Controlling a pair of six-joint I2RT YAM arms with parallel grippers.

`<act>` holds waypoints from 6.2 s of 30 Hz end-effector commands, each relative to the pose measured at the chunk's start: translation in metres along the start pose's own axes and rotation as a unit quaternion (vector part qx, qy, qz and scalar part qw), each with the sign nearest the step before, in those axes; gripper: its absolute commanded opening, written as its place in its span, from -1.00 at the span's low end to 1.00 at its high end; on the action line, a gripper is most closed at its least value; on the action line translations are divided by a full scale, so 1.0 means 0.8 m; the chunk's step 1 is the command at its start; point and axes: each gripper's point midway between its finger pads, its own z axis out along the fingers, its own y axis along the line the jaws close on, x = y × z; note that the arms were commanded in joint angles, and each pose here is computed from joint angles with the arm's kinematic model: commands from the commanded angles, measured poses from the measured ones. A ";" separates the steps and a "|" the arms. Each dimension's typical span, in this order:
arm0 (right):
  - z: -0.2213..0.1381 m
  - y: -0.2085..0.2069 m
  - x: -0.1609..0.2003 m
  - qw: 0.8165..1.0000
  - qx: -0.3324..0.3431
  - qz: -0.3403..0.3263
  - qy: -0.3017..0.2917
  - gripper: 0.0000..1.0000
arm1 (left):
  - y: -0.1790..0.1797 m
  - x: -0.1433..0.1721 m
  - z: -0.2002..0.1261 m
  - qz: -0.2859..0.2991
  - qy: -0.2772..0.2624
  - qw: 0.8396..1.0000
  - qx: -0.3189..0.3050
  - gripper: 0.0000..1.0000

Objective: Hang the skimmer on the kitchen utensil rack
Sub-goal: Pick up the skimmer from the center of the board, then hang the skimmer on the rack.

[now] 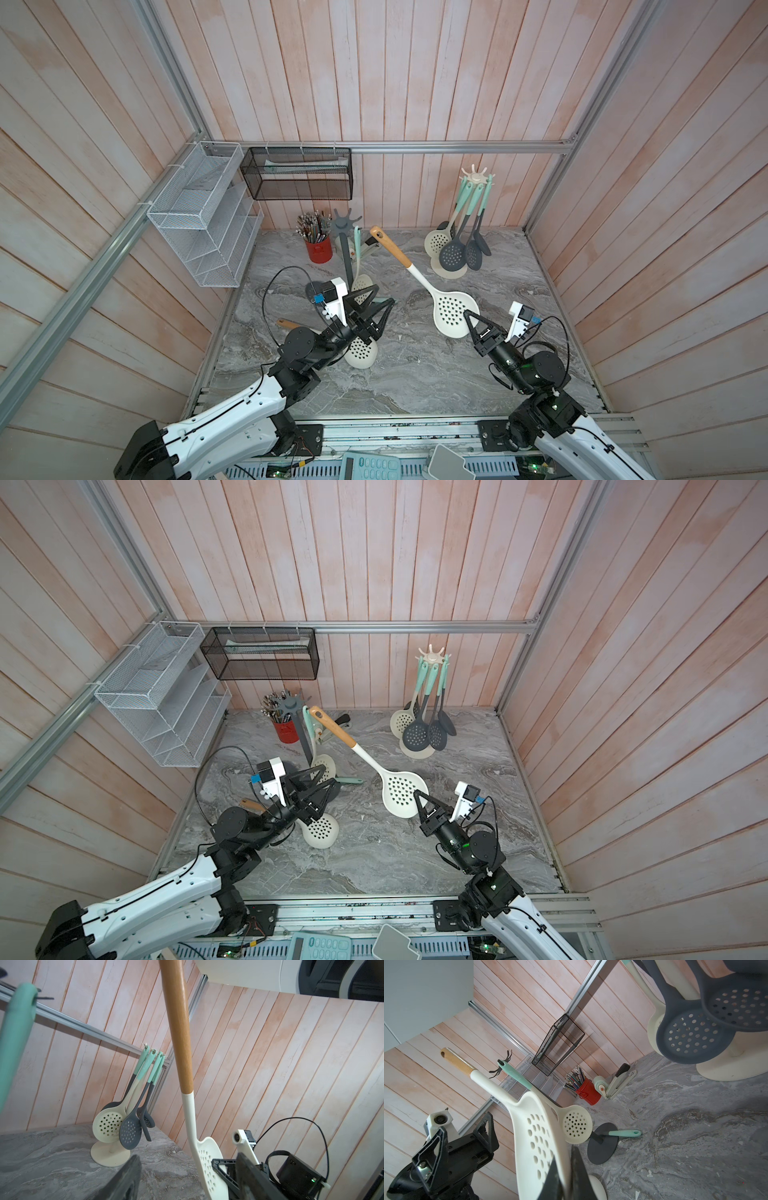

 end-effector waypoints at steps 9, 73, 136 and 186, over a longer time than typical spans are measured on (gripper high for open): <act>0.015 0.038 -0.002 0.999 -0.053 0.010 0.009 -1.00 | -0.005 -0.034 0.009 0.034 -0.076 0.997 0.006 0.32; 0.026 0.024 0.010 0.999 -0.012 -0.038 0.020 -0.29 | 0.031 0.001 0.057 -0.014 -0.028 0.999 -0.017 -0.81; 0.092 0.068 0.089 0.938 -0.053 -0.314 0.139 0.26 | 0.078 -0.001 -0.017 0.038 0.188 0.981 0.011 -0.88; 0.094 0.071 0.087 0.942 -0.055 -0.303 0.134 0.29 | 0.109 -0.005 -0.010 -0.034 0.190 0.981 0.011 -0.88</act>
